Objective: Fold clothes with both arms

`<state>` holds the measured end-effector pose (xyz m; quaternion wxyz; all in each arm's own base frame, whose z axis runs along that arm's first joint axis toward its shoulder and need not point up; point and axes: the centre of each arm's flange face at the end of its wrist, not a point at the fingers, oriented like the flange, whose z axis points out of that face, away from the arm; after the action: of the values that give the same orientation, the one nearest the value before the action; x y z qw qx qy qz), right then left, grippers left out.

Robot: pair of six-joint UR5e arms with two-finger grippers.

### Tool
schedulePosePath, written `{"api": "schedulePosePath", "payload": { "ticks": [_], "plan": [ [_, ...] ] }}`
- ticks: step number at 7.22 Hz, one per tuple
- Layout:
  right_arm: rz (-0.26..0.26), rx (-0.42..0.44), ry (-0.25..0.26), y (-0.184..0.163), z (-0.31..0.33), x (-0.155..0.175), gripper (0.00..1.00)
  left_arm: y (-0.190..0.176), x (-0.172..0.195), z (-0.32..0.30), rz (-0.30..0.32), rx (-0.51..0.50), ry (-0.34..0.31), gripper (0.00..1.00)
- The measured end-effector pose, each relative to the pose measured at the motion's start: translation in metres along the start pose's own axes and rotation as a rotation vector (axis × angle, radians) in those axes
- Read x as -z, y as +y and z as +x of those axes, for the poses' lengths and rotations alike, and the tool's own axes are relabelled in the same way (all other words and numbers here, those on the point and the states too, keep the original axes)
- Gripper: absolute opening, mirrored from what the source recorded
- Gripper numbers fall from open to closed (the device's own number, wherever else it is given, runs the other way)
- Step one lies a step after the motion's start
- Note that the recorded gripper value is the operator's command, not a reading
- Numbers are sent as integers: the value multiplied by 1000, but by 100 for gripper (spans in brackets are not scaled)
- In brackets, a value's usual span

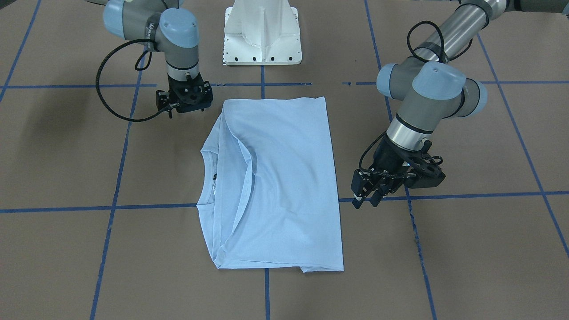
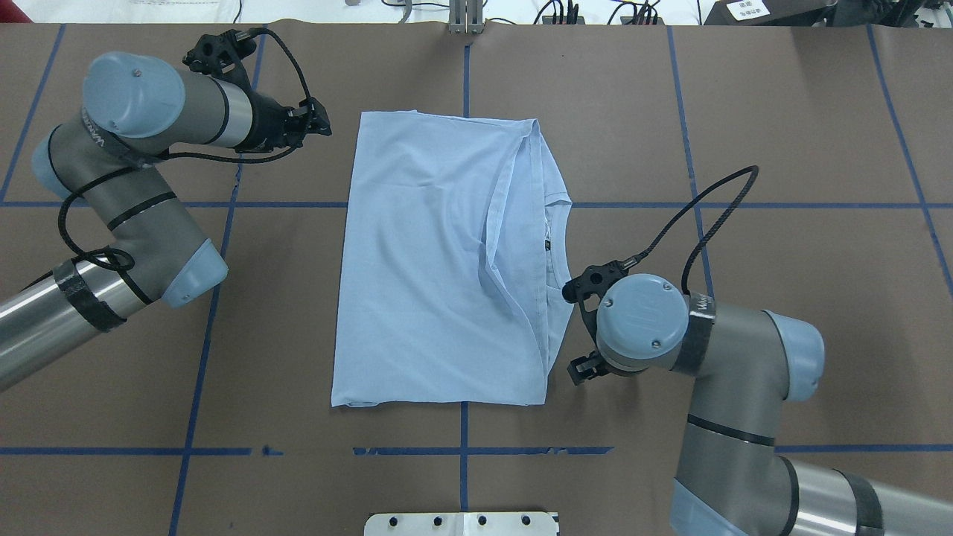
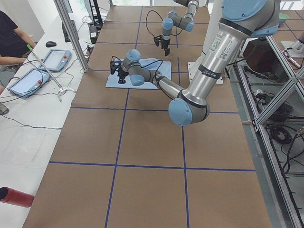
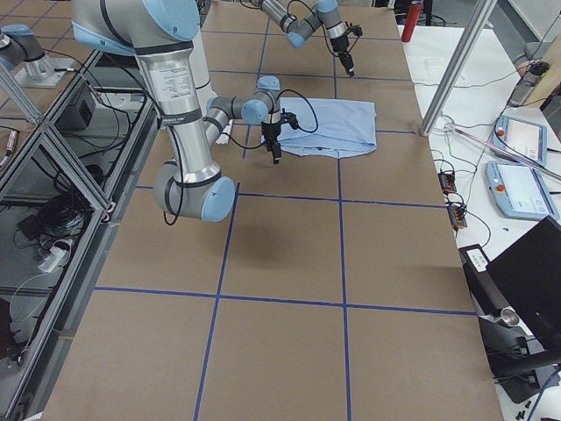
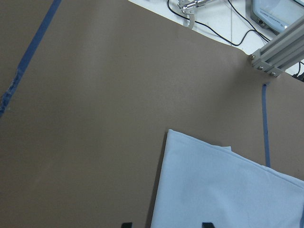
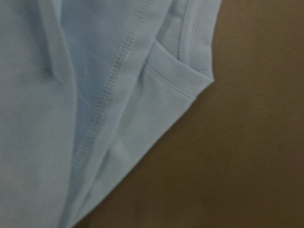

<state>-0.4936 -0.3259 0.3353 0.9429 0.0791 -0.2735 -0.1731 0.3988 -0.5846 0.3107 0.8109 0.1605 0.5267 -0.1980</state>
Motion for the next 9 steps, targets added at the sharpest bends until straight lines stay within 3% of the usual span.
{"api": "schedulePosePath", "payload": {
  "ticks": [2, 4, 5, 8, 9],
  "plan": [
    [26, -21, -2, -27, -11, 24, 98, 1, 3, 1, 1, -1, 5, 58],
    [79, -63, -24, -90, -42, 46, 71, 4, 11, -5, 1, -1, 10, 58],
    [106, -88, -44, -113, -55, 47, 68, 5, 13, -6, 0, -1, 11, 58],
    [161, -124, -112, -141, -75, 26, 35, 6, 13, -7, -1, -2, 12, 58],
    [163, -122, -121, -142, -78, 25, 30, 6, 13, -6, -1, -1, 12, 58]
  ]
}}
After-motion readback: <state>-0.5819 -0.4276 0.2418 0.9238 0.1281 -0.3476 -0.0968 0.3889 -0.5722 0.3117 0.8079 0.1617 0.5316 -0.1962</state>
